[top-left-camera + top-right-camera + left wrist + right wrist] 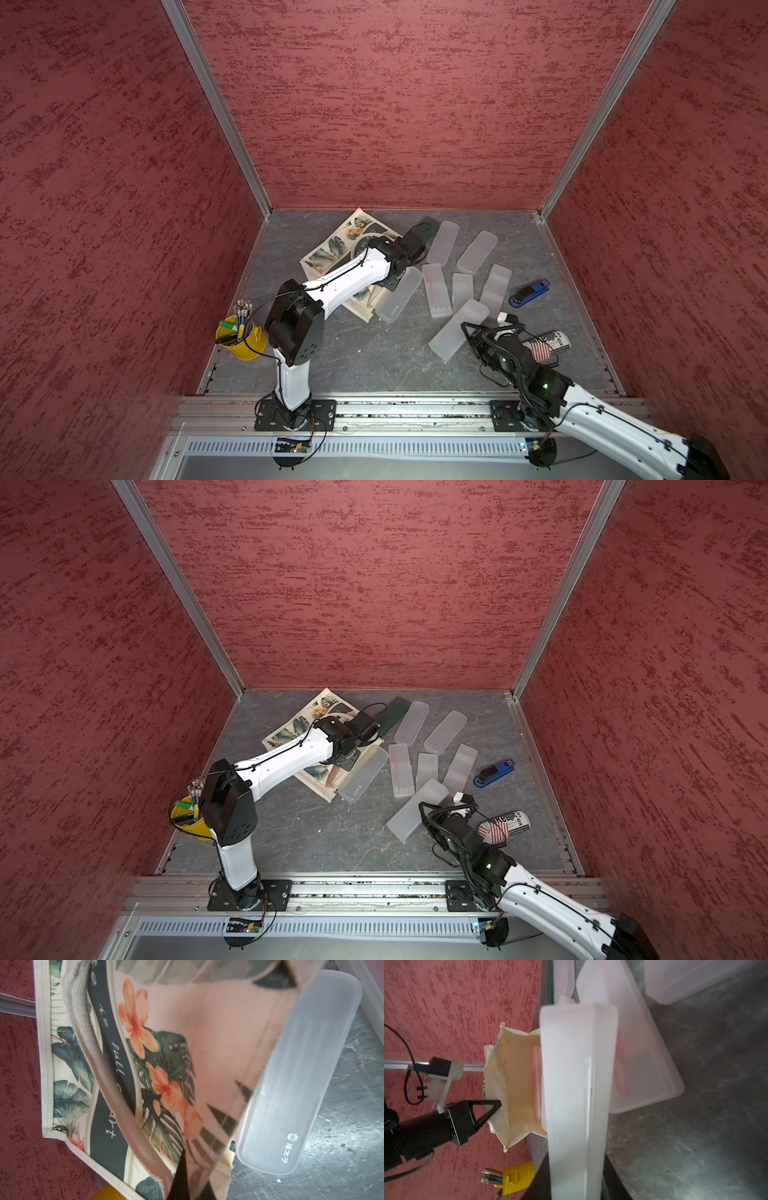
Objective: Take out the pencil case from the canvas bag
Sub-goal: Place the pencil case at the center of the board.
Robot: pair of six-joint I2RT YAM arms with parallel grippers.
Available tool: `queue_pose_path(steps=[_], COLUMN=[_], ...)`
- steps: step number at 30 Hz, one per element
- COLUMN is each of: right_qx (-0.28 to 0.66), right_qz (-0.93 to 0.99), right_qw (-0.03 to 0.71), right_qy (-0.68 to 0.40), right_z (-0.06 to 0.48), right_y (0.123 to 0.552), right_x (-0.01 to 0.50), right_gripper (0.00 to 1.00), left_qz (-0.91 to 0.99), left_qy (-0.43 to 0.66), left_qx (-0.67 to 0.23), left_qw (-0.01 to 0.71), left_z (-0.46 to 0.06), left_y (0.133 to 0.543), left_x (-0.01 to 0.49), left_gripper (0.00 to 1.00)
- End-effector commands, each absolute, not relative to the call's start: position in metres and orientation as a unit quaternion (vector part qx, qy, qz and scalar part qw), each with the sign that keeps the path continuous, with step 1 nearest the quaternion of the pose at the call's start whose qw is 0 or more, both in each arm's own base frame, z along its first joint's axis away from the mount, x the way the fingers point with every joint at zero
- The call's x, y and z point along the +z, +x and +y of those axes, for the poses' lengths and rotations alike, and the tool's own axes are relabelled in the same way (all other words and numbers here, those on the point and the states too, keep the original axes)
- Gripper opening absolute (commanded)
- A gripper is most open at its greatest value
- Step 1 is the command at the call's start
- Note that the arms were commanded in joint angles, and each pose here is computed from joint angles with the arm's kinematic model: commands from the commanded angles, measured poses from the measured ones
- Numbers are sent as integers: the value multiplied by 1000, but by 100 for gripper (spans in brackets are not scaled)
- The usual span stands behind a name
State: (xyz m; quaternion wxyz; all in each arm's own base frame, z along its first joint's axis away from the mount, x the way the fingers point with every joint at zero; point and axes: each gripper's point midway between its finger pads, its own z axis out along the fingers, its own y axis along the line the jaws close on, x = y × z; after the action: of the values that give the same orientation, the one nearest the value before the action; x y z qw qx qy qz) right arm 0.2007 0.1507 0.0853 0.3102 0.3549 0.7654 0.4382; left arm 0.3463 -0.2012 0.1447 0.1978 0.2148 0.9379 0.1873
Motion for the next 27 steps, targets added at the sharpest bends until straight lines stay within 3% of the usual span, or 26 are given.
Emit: queue_pose_path(steps=[1,17,24,27], right_qx=[411,320,304,302], right_qz=[755,749,759,761], right_qw=[263,290,260,246], right_qy=[439,503,513,519], right_z=[134,94,89,88], right_y=[190,183,169,164], right_x=[49,79,53,42], right_gripper=[18,14,27,39], left_qz=[938,937,937,937], left_qy=[219,224,225,227], left_qx=[187,187,186,186], left_qw=[191,191,189,188], left_z=[-206,-210,-210,-211], left_y=[344,343,342,341], left_x=[143,146,145,145], left_gripper=[0,0,0,0])
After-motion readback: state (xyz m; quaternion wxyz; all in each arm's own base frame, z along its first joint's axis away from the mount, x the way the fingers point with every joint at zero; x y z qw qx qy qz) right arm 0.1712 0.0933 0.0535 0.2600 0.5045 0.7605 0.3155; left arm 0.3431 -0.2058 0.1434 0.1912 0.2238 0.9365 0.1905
